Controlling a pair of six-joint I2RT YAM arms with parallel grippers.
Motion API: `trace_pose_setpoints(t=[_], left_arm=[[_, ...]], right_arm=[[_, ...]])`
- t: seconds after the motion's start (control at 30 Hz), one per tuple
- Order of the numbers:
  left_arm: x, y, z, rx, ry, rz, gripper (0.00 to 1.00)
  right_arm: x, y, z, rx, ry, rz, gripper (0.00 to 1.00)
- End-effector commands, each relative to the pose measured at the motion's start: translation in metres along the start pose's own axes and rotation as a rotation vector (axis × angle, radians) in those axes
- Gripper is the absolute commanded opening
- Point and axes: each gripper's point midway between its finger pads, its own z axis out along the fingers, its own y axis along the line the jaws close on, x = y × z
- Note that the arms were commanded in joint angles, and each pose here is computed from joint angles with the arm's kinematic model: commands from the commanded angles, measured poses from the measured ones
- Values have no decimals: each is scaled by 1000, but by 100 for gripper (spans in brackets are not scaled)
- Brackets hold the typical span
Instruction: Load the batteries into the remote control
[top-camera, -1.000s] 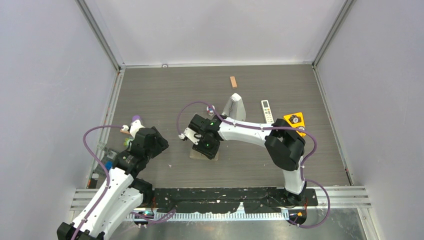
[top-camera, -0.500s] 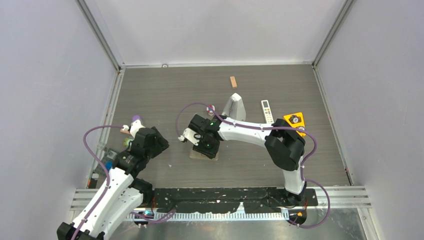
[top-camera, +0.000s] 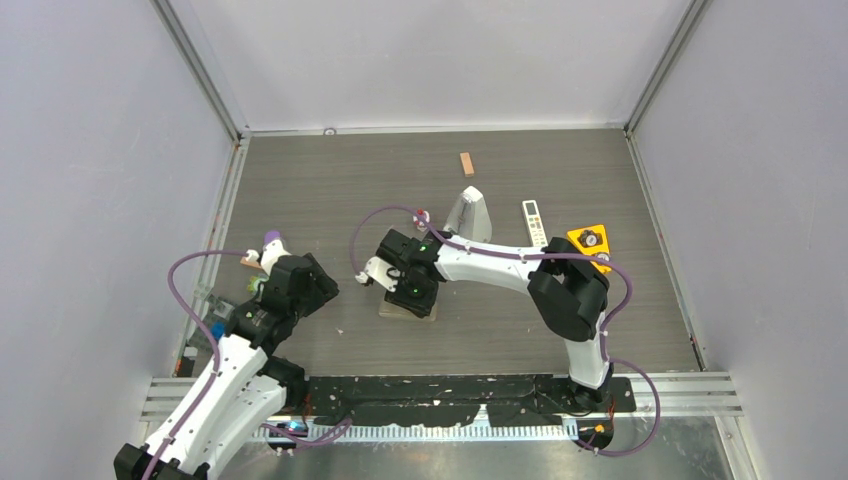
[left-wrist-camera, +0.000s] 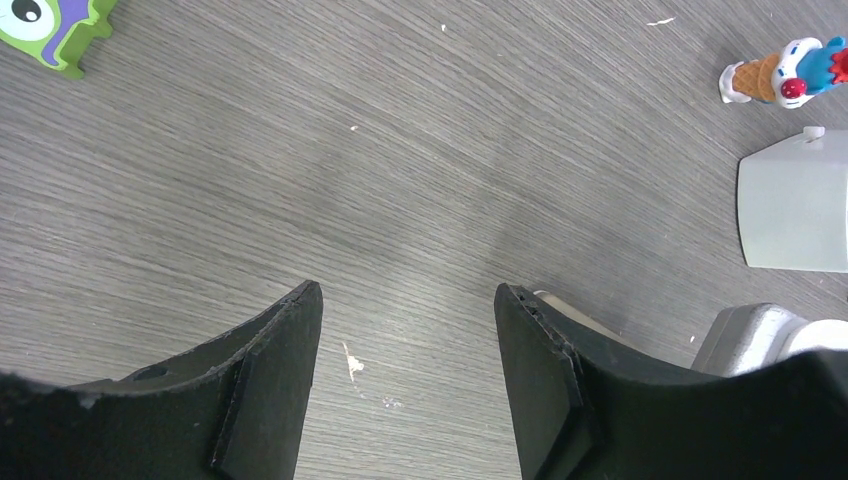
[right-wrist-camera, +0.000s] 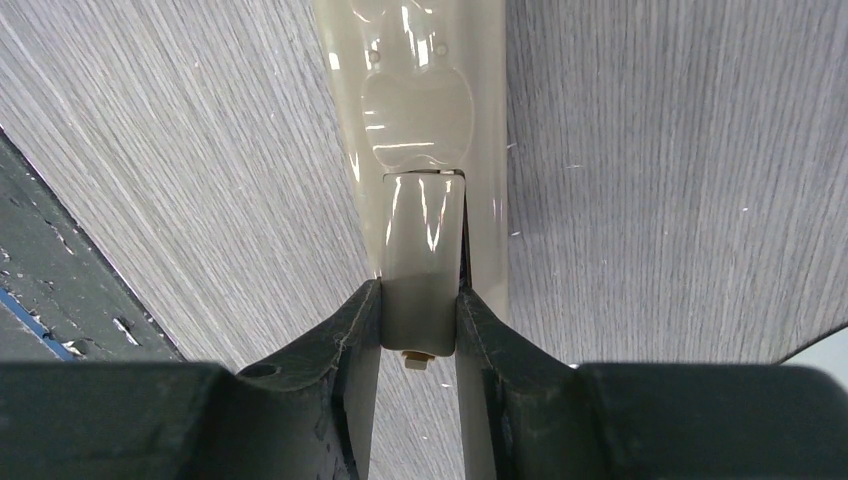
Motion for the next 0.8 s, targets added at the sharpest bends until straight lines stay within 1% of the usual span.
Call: trace_pose_setpoints(t=[0.0, 0.07, 0.13, 0.3, 0.4, 0.6, 0.77], left_arm=[[-12, -11, -2, 38, -39, -3, 65], [-12, -11, -2, 39, -38, -2, 65], [-12, -11, -2, 38, -36, 0, 65], [-12, -11, -2, 41, -35, 0, 66], [-12, -11, -2, 42, -36, 1, 66], [-11, -12, -2, 46, -31, 3, 67], [-8, -13, -1, 55, -18, 6, 68]], right_arm=[[-11, -2, 3, 17, -33, -19, 35], [-11, -5, 4, 29, -31, -16, 36], [-10, -7, 4, 41, -28, -13, 39], [-12, -9, -1, 59, -42, -11, 53], [-16, -8, -7, 58, -62, -11, 59], [-23, -6, -22, 58, -104, -4, 66], [-32, -5, -37, 67, -158, 17, 69]])
